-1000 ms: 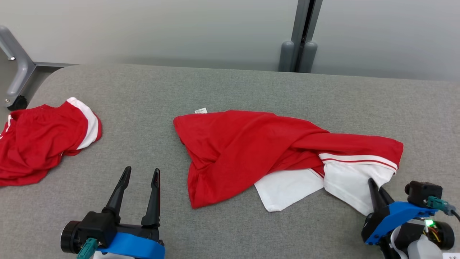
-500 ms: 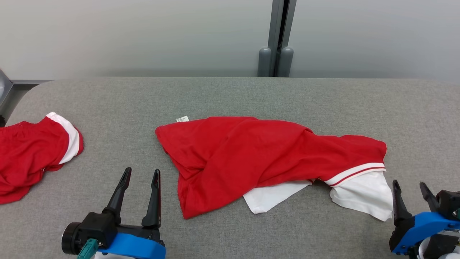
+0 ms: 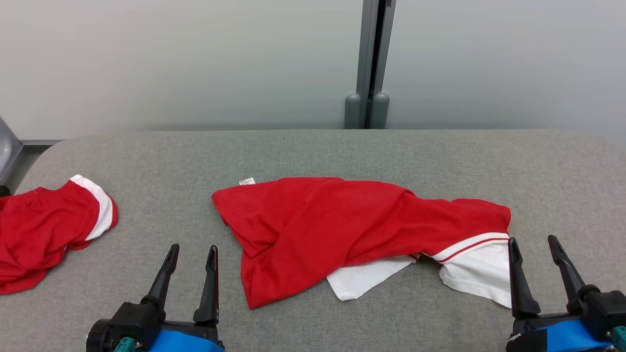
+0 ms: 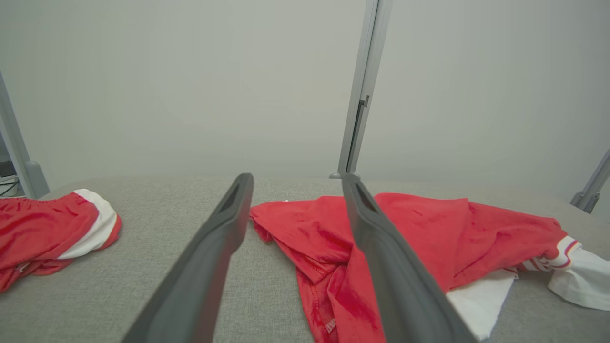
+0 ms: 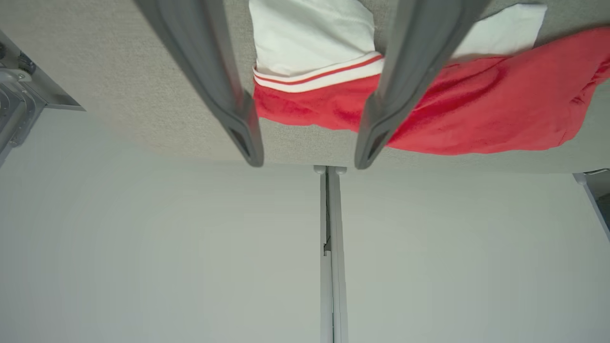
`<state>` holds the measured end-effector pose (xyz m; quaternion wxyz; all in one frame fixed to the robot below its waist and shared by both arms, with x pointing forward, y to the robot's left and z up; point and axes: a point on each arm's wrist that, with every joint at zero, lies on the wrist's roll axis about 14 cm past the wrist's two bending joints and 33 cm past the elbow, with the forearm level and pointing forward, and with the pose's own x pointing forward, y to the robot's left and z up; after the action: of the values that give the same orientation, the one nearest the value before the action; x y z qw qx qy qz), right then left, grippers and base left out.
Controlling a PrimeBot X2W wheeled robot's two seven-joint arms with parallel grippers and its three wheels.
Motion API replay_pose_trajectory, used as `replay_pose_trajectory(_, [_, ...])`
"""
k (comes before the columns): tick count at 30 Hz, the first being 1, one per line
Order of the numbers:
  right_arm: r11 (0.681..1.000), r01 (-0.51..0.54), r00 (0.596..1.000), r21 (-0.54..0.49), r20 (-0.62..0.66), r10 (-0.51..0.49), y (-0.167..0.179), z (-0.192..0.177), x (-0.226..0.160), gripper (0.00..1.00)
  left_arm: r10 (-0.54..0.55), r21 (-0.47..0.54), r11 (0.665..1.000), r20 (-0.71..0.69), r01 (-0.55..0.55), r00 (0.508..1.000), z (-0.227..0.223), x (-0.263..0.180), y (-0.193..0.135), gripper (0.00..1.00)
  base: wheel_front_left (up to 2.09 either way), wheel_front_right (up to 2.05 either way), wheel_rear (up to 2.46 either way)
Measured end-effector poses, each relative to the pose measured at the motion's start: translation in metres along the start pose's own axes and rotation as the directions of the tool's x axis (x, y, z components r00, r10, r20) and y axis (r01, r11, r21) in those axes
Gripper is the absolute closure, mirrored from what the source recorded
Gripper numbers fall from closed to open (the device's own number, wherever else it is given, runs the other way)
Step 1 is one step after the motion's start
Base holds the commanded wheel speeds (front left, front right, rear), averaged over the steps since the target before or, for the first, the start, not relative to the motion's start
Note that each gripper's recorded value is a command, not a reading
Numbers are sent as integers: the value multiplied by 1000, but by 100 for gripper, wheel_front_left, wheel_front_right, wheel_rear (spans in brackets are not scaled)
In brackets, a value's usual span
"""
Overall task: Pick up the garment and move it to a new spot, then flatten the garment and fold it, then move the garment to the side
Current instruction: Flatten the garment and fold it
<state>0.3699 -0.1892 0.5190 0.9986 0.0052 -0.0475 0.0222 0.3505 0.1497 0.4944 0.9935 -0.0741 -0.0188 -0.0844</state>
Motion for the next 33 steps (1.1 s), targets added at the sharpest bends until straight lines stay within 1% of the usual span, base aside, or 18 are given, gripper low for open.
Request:
replay_pose_trajectory(3, [1000, 0, 1000, 9, 7, 0, 1, 2, -9, 0, -2, -3, 1000, 3, 2, 1000, 1, -3, -2, 0, 0, 0, 0])
replay_pose_trajectory(6, [1000, 11, 1000, 28, -28, -10, -2, -3, -16, 0, -3, -6, 1000, 0, 3, 1000, -1, -5, -3, 0, 0, 0, 0])
replay_pose_trajectory(15, [999, 8, 999, 39, -51, -6, 0, -4, -16, 0, 10, -8, 1000, -25, -10, 1000, -8, -8, 0, 0, 0, 0, 0])
replay_pose_trajectory(18, [999, 6, 999, 39, -54, -4, 0, -4, -16, 0, 3, -13, 1000, -59, -4, 998, -19, -11, -2, 0, 0, 0, 0])
replay_pose_trajectory(21, [999, 4, 998, 40, -59, -2, 1, -5, -17, 0, -14, -30, 999, -149, 9, 989, -38, -8, -8, 0, 0, 0, 0])
replay_pose_trajectory(23, [999, 3, 998, 41, -61, -1, 2, -6, -17, 0, -33, -33, 999, -235, 26, 972, -53, -3, -13, 0, 0, 0, 0])
replay_pose_trajectory(25, [999, 2, 998, 46, -67, 1, 3, -7, -19, 0, -53, -43, 998, -325, 41, 944, -68, 3, -18, 0, 0, 0, 0])
replay_pose_trajectory(26, [999, 3, 998, 50, -70, 0, 3, -8, -19, 0, -62, -44, 998, -374, 49, 925, -77, 4, -21, 0, 0, 0, 0])
replay_pose_trajectory(29, [998, 11, 997, 54, -82, -7, 1, -11, -22, 0, -87, -59, 996, -528, 66, 845, -106, 0, -29, 0, 0, 0, 0])
replay_pose_trajectory(33, [998, 22, 995, 60, -97, -16, -1, -16, -24, 0, -110, -90, 994, -624, 68, 774, -126, 1, -36, 0, 0, 0, 0])
